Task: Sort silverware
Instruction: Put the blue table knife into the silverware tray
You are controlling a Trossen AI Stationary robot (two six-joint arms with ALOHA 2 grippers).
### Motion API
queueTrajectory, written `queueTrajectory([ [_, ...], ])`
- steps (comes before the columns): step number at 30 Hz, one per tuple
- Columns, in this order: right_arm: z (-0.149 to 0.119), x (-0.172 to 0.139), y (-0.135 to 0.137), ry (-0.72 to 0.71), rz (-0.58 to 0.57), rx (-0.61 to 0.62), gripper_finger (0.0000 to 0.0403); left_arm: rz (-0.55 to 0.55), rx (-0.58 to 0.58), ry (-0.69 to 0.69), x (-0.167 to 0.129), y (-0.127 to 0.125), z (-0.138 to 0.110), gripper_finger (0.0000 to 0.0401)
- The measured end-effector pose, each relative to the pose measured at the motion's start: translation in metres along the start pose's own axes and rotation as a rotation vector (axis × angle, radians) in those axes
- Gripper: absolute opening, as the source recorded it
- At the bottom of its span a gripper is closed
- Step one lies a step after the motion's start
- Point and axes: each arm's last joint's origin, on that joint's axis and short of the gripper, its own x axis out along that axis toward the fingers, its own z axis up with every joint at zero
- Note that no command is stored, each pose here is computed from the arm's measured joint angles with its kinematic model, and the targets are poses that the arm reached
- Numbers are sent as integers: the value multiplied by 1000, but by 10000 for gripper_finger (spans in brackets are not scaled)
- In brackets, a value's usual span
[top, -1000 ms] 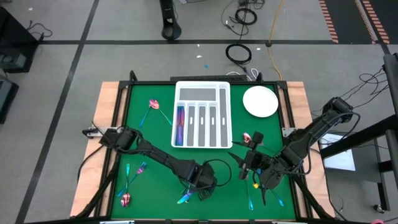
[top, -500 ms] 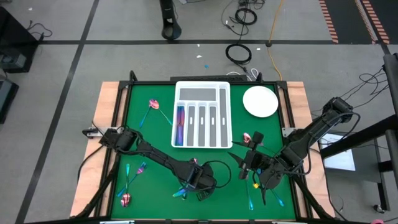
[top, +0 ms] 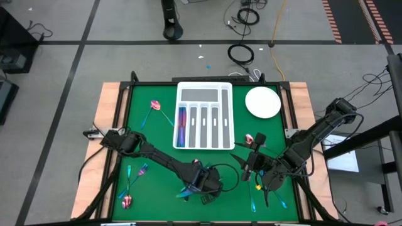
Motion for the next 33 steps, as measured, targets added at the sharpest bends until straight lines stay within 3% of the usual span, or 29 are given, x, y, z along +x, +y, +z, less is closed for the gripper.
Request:
queueTrajectory([
  [9,0,0,0,0,0,1,194,-10,-2,1,-18,2,1,31],
  [16,0,0,0,5,17,0,194,71,23,-1,-49,25,8,31],
  [20,0,0,1,8,26,0,194,177,148,13,-71,46,10,31],
  [29,0,0,1,8,25,-1,194,281,620,114,-100,88,20,31],
  [33,0,1,0,7,17,-62,194,307,702,204,-106,107,23,31],
])
